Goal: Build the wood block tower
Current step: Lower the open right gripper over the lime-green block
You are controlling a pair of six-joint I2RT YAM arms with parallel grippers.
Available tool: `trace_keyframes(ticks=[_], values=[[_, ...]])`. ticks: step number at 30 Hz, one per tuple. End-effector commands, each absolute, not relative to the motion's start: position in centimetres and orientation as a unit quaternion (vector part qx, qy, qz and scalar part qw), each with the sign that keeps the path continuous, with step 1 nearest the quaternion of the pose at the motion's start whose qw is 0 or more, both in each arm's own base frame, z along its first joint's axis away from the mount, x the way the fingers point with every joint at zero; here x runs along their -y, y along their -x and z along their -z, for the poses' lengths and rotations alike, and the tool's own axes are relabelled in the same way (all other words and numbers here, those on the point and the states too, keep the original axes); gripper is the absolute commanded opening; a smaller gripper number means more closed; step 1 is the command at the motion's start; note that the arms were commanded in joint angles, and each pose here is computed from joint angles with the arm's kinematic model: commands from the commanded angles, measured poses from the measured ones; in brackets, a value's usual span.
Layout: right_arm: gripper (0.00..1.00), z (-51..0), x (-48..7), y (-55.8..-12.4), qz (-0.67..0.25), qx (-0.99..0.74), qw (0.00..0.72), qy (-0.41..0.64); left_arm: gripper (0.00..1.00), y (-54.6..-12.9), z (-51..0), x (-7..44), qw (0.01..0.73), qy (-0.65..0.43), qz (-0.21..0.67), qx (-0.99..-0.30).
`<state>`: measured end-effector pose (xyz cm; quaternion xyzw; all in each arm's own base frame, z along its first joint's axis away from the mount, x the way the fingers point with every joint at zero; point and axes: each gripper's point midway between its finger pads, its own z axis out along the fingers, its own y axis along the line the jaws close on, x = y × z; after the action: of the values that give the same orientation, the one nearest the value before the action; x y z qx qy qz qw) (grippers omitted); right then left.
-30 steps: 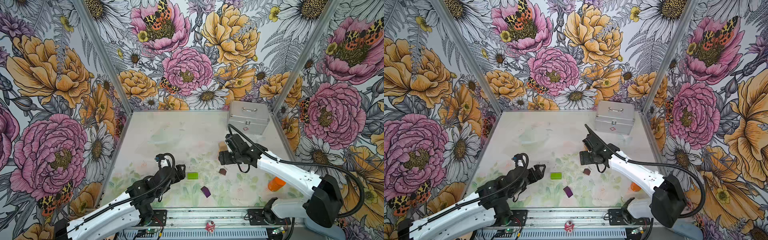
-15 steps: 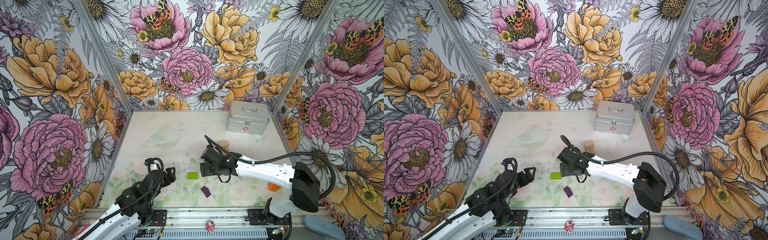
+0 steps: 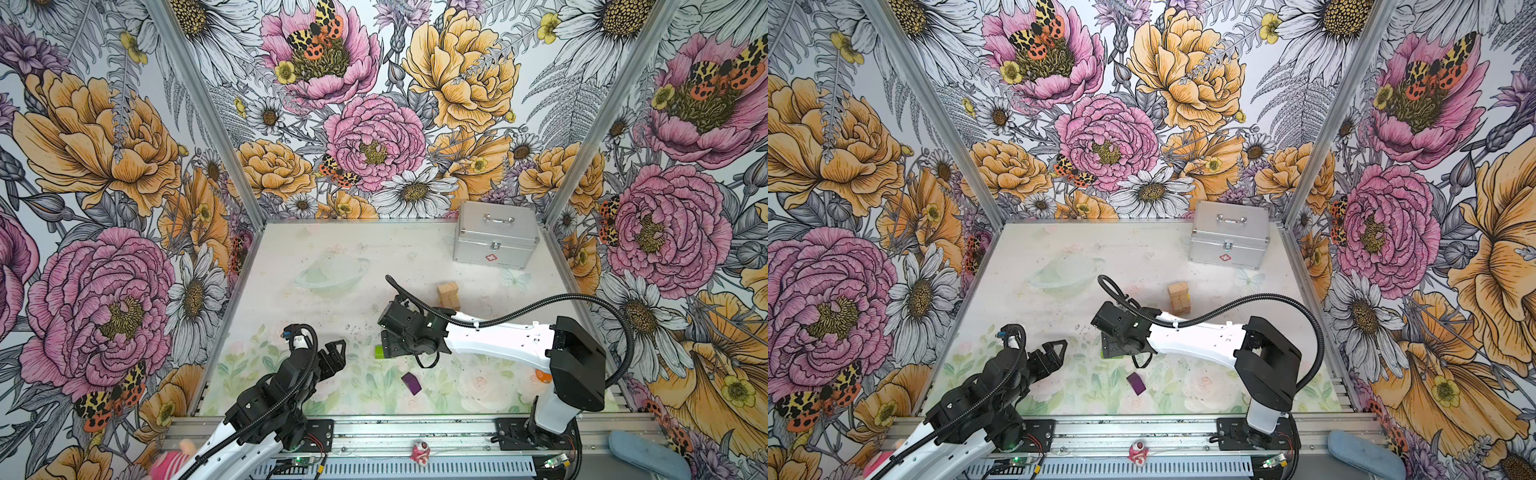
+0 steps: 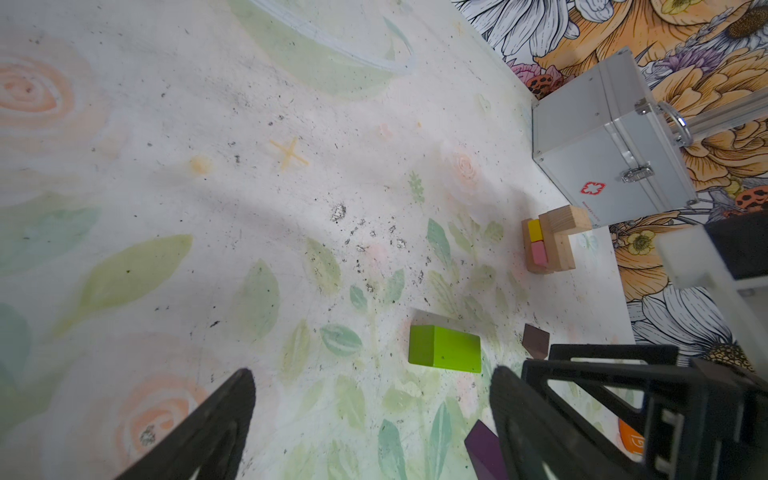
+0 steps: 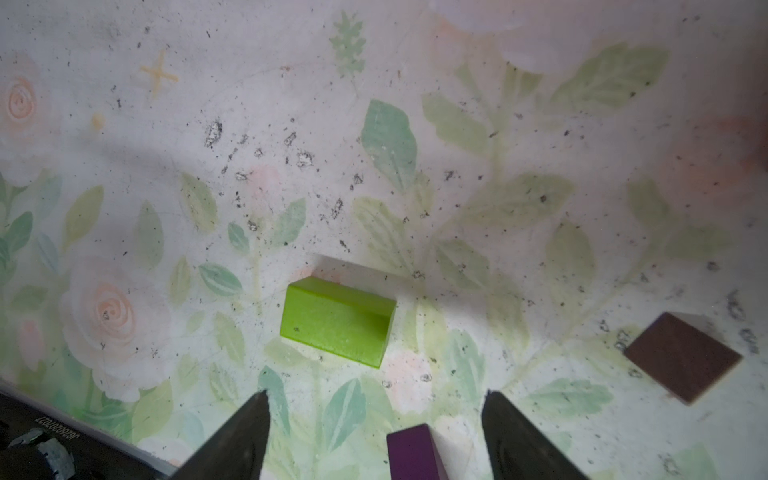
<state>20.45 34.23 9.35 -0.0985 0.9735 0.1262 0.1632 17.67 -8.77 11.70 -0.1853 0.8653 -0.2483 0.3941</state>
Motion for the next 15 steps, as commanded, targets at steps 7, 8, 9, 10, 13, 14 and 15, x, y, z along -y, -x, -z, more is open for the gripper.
trace_keyframes(ticks=[7,8,9,10,13,14,15], values=[[0.82,-10.25,-35.47,-21.03,-0.138,-0.97,0.181,0.09,0.9,-17.23,-11.77,8.77,0.392,0.173,0.254,-0.867],[0.82,-10.26,-35.45,-21.07,-0.138,-0.969,0.182,0.09,0.9,-17.22,-11.81,8.79,0.393,0.173,0.255,-0.866],[0.82,-10.29,-35.48,-21.09,-0.138,-0.969,0.183,0.09,0.9,-17.22,-11.83,8.79,0.393,0.173,0.256,-0.866],[0.82,-10.28,-35.46,-21.09,-0.138,-0.969,0.183,0.089,0.9,-17.23,-11.85,8.8,0.393,0.173,0.256,-0.866],[0.82,-10.18,-35.55,-21.02,-0.137,-0.969,0.182,0.089,0.9,-17.21,-11.81,8.82,0.392,0.172,0.256,-0.867],[0.82,-10.12,-35.58,-20.97,-0.137,-0.97,0.182,0.089,0.9,-17.21,-11.85,8.84,0.392,0.172,0.257,-0.866],[0.82,-10.08,-35.59,-20.97,-0.137,-0.97,0.181,0.089,0.9,-17.21,-11.84,8.83,0.393,0.172,0.257,-0.866]])
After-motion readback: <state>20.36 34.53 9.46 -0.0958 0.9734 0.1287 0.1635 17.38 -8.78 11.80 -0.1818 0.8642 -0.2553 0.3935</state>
